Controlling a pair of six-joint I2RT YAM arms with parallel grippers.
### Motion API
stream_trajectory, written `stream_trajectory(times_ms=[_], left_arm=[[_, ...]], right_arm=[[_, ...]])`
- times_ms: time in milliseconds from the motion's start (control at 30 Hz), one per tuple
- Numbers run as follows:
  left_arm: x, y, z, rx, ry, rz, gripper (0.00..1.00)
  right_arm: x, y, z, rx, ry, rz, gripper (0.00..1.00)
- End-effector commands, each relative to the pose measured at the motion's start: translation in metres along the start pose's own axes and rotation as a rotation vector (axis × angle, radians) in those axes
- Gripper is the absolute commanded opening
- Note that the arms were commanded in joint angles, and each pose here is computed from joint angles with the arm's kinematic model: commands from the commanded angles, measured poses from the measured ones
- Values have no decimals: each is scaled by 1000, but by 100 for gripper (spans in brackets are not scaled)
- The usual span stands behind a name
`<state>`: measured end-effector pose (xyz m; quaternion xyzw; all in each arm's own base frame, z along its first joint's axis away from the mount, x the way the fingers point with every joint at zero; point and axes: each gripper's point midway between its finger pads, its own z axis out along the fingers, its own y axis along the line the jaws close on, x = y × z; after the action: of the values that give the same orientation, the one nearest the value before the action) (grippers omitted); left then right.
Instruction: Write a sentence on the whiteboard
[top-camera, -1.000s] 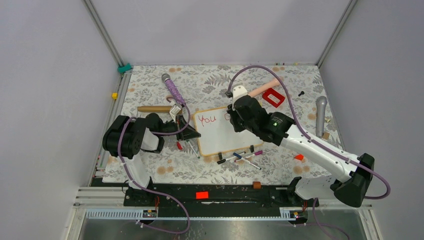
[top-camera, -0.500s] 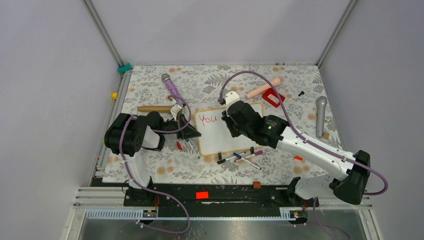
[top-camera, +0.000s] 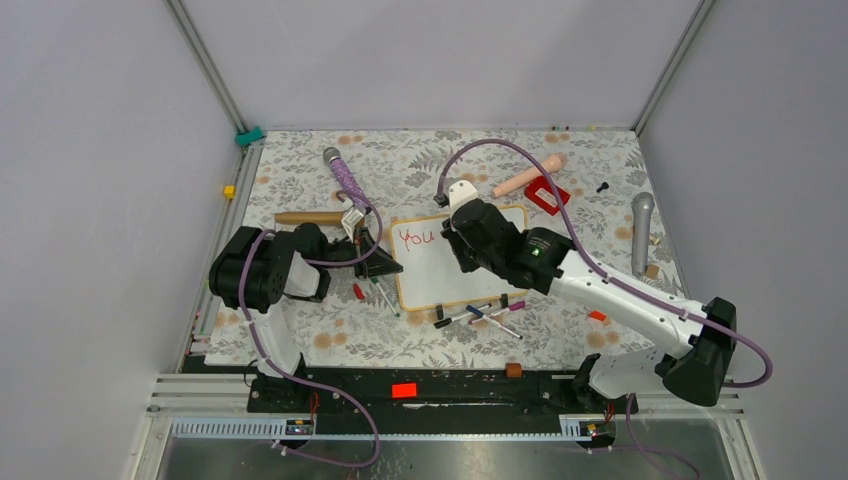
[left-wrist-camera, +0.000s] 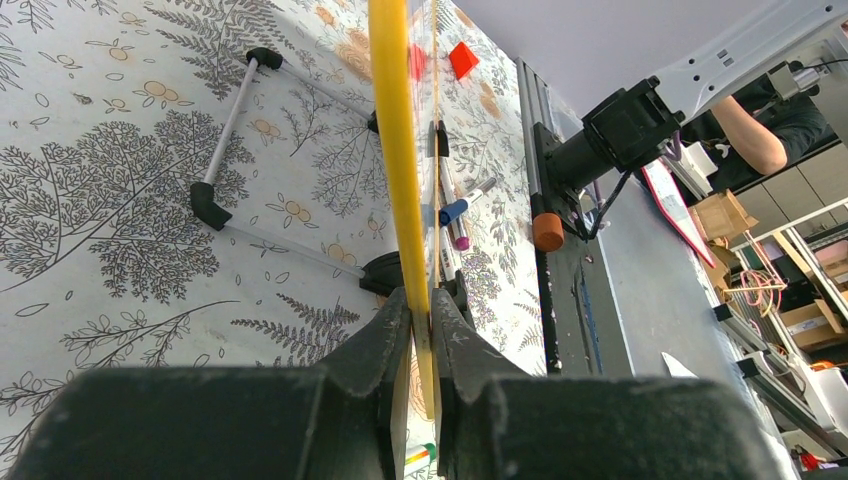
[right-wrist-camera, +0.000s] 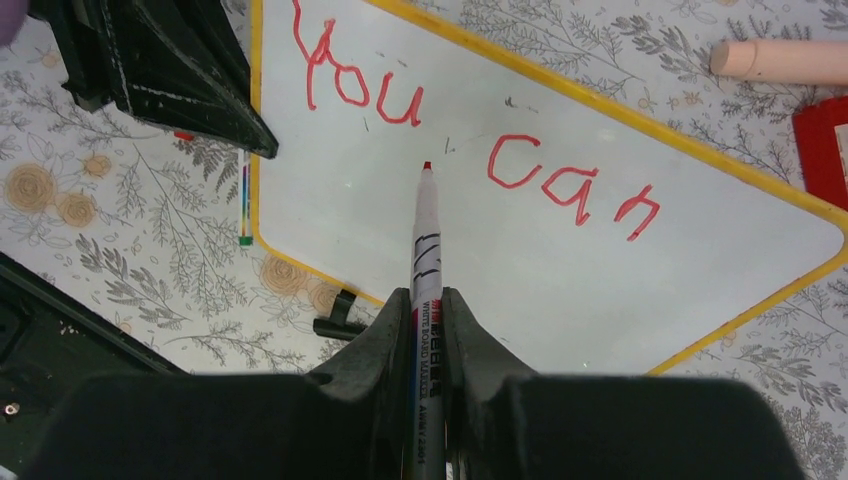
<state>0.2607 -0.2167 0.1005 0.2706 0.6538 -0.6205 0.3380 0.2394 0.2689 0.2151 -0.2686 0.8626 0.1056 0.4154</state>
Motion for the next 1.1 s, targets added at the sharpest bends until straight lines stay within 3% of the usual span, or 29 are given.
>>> stream_trajectory(times_ms=[0, 167, 467, 700, 900, 1067], left_arm=[[-21, 4, 2, -37, -63, 152, 0], [-18, 7, 5, -41, -63, 128, 0], [-17, -2, 14, -44, -73, 101, 0], [-30, 5, 12, -157, -183, 3, 0], [-27, 7, 10, -175, -185, 36, 0], [-30, 16, -3, -281, -258, 34, 0]], right_arm=[[-37, 1, -11, 38, -60, 21, 0], [-54, 9, -12, 61, -55, 32, 0], [-26, 25, -4, 6, 0, 36, 0], [-8, 30, 2, 1, -4, 31, 0], [-6, 25, -2, 15, -29, 55, 0], [-8, 14, -9, 46, -65, 54, 0]])
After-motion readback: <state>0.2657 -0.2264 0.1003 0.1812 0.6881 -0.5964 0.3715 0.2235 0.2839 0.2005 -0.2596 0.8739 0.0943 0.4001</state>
